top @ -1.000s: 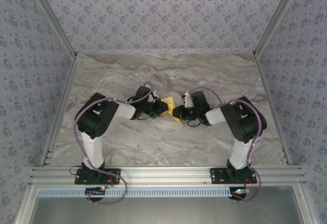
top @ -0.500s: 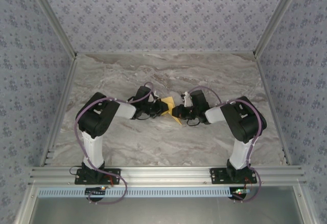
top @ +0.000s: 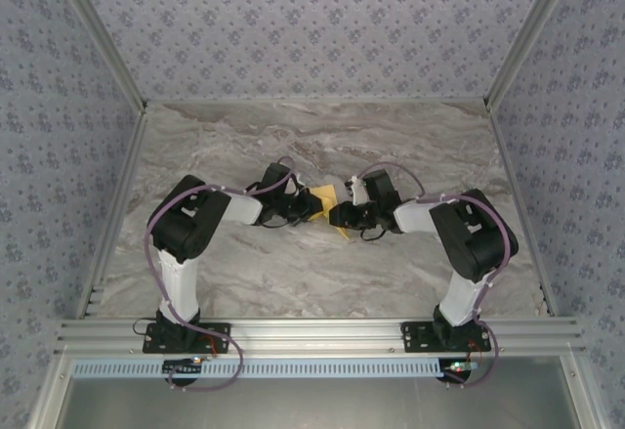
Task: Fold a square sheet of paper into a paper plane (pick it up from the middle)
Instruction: Fold the wing for the fifth time at the center of the table.
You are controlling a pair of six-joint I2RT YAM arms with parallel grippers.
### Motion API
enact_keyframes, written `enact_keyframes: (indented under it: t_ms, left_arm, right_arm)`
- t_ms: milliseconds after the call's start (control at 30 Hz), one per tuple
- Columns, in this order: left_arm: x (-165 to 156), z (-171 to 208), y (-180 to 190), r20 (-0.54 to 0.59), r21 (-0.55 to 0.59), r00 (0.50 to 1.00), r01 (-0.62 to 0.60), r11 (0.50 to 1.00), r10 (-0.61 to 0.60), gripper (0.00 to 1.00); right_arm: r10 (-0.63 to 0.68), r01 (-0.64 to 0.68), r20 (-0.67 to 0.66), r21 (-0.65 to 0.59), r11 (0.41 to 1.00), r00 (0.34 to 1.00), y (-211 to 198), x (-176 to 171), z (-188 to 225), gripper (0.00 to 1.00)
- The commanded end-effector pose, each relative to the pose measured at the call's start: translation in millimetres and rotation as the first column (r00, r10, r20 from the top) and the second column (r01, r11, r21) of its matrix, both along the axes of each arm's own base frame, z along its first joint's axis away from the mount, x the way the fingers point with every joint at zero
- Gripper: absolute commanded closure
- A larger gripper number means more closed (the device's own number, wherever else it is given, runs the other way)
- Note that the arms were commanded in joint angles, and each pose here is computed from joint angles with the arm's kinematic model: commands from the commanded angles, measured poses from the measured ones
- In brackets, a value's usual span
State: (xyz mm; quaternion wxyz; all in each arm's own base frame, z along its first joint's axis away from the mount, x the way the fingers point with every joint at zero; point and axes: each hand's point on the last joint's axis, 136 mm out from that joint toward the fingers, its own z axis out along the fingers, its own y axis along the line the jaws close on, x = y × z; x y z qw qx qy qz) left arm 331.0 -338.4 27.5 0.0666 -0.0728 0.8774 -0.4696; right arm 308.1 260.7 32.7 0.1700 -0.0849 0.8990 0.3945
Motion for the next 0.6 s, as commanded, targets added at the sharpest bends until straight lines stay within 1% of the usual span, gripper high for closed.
enact_keyframes:
  t_ms: [0,200,367,467,567]
  left_arm:
    - [-1,-16,0,-0.011,0.051,1.0,0.005,0.999,-0.004,0.89]
    - [-1,-19,0,-0.022,0.055,1.0,0.003,0.998,-0.002,0.89]
    - [-1,-19,0,-0.025,0.058,1.0,0.006,0.998,-0.004,0.89]
    - [-1,-19,0,-0.027,0.06,1.0,0.005,0.998,-0.004,0.89]
    - [-1,-19,0,-0.027,0.061,1.0,0.005,0.998,-0.003,0.89]
  right_arm:
    - [0.036,-0.034,0.02,-0.089,0.995,0.999,-9,-5,4,0.67]
    - [0.101,-0.081,0.073,-0.234,0.969,0.992,-13,-11,4,0.63]
    - [0.173,-0.11,0.132,-0.386,0.916,0.976,-14,-13,-1,0.62]
    - [0.214,-0.124,0.156,-0.448,0.885,0.964,-13,-13,-5,0.63]
    - [0.238,-0.126,0.179,-0.482,0.867,0.955,-11,-12,-6,0.66]
